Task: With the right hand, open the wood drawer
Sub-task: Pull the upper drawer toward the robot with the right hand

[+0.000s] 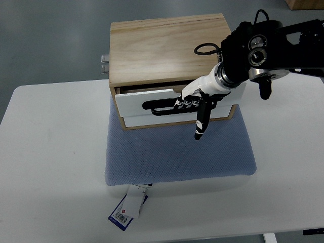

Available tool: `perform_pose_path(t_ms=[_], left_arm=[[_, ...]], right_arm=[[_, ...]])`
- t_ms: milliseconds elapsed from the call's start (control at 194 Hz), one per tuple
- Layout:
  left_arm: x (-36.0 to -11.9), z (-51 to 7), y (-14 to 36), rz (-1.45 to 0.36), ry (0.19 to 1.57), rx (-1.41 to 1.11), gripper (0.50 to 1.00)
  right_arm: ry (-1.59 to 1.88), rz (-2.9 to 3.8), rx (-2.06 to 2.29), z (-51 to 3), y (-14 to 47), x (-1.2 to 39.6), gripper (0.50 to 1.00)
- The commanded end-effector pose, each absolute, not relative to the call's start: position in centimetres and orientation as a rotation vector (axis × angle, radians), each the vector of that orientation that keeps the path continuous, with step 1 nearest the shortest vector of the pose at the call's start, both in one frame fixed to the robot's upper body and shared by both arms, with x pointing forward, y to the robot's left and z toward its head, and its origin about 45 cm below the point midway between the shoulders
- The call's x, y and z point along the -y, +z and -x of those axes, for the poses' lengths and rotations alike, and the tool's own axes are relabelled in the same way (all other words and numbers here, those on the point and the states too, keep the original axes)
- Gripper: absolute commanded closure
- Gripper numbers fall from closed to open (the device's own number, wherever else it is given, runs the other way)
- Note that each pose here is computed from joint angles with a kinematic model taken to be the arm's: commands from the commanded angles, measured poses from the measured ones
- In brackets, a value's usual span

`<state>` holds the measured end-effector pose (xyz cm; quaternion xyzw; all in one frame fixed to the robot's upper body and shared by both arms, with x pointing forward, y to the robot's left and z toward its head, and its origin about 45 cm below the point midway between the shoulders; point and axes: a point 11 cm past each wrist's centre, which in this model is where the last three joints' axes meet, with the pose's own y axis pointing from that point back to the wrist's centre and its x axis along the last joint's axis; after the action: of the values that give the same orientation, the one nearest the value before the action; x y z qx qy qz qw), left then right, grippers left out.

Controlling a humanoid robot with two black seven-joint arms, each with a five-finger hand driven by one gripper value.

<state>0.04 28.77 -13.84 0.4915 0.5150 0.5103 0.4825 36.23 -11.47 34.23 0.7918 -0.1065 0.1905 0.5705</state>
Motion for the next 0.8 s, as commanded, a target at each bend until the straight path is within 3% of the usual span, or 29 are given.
perform_pose_path(t_ms=[0,797], left_arm=[[-28.8,-0.1,-13.8,-1.196,1.246,-1.257,0.5],[-28.8,-0.1,-13.8,-1.196,1.246,-1.257,0.5]], right_arm=[[0.453,-1.871,0.192,-35.2,35.2,11.2,0.564],[0.326,-1.945,-0.081,-30.2,35.9,12.5,0.562]])
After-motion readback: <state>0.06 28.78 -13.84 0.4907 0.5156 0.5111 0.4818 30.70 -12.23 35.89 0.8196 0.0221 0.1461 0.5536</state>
